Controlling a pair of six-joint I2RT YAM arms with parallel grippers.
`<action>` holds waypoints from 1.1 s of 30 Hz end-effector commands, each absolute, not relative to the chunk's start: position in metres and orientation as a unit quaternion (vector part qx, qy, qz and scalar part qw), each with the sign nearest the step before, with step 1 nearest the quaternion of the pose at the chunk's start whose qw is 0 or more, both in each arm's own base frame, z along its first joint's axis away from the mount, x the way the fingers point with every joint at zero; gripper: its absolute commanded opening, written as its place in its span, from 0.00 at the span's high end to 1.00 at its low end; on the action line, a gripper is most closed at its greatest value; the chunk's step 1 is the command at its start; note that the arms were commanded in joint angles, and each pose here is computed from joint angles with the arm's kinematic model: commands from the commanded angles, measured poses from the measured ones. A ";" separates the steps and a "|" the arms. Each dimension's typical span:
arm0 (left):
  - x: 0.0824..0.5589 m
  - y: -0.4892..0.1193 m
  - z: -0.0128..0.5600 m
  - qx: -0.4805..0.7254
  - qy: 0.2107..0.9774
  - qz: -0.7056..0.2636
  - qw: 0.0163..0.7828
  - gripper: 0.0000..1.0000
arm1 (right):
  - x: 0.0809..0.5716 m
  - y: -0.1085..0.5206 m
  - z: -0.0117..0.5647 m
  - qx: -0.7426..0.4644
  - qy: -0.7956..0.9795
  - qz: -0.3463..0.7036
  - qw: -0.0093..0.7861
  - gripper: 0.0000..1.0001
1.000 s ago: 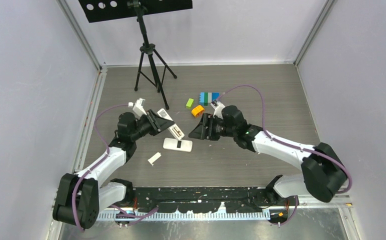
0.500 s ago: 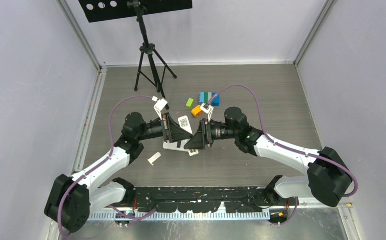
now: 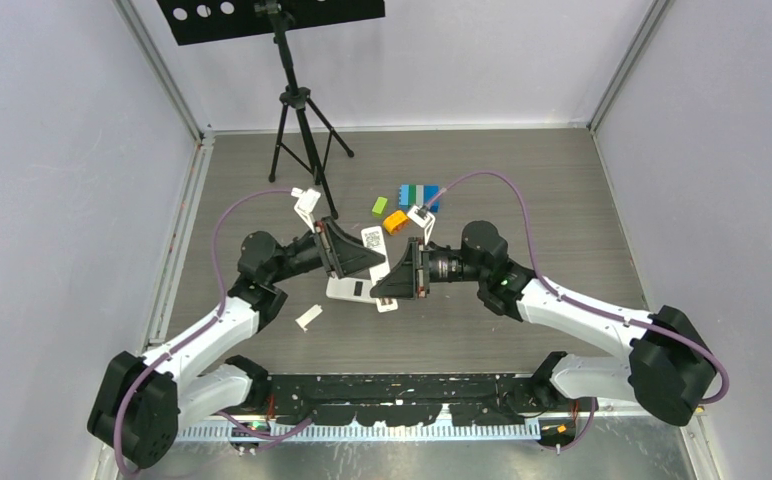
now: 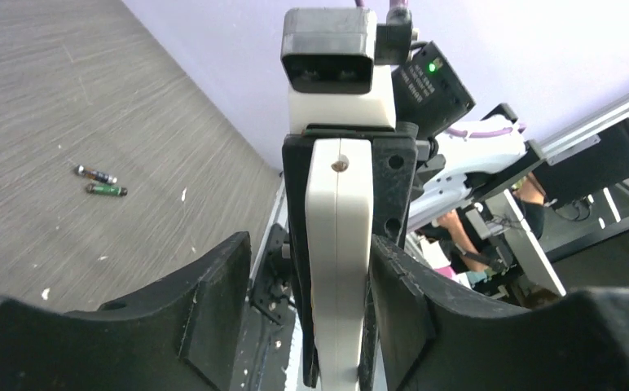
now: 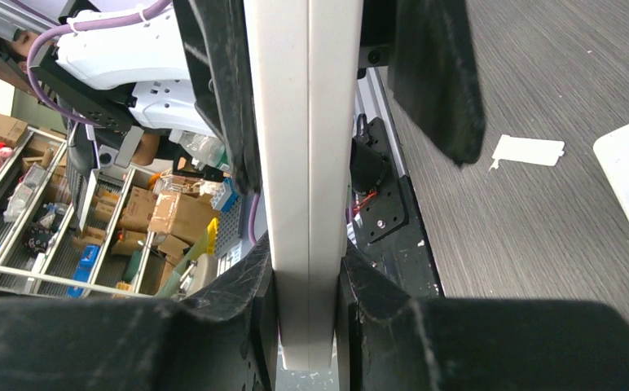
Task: Load the batteries into the remote control
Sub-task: Adjust the remote control.
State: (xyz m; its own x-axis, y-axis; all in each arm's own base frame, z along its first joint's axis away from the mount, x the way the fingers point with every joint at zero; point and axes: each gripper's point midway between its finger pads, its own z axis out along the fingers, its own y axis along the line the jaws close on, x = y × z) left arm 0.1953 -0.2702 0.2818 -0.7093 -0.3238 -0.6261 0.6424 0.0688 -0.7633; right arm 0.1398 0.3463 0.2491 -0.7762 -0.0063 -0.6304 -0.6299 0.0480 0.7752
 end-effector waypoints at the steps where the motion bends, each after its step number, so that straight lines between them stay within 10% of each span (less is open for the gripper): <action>1: 0.205 -0.267 0.309 0.110 0.595 -0.687 0.402 0.43 | 0.136 0.345 0.269 -0.243 0.662 0.660 0.259 0.91; 8: 0.205 -0.276 0.305 0.131 0.598 -0.695 0.377 0.54 | 0.137 0.352 0.268 -0.260 0.660 0.664 0.238 0.91; 11: 0.205 -0.278 0.303 0.142 0.595 -0.697 0.374 0.85 | 0.142 0.356 0.267 -0.259 0.666 0.662 0.227 0.87; 14: 0.217 -0.280 0.295 0.125 0.605 -0.690 0.376 1.00 | 0.153 0.351 0.261 -0.244 0.687 0.645 0.229 0.46; 17: 0.233 -0.282 0.272 0.111 0.645 -0.656 0.376 1.00 | 0.178 0.332 0.241 -0.206 0.748 0.578 0.253 0.28; 33: 0.265 -0.260 0.197 0.120 0.725 -0.520 0.436 1.00 | 0.272 0.118 0.125 0.139 0.921 0.057 0.359 0.49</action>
